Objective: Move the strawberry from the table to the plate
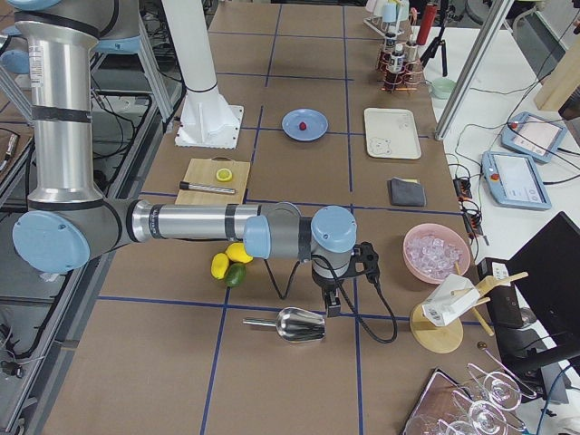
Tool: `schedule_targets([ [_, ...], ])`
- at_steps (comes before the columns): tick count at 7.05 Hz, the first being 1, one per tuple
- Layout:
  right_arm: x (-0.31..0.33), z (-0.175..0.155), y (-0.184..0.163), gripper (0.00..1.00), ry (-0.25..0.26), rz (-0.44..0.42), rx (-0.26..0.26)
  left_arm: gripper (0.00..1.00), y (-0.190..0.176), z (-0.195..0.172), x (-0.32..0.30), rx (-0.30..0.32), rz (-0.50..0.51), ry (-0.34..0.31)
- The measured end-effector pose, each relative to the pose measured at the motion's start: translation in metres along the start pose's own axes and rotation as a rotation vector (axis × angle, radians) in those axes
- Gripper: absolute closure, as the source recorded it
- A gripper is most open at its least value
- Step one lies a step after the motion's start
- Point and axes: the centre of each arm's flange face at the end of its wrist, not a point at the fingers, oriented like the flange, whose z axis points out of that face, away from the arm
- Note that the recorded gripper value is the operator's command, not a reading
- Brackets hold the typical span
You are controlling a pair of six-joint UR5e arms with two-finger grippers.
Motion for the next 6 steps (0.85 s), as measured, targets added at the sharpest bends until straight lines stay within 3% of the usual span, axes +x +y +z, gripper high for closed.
schedule_targets([
  [6,-0.0012,-0.0013,0.0032,0.0,-0.001,0.0,0.002,0.0,0.0006,0.0015,-0.0017,-0.003,-0.005,-0.003],
])
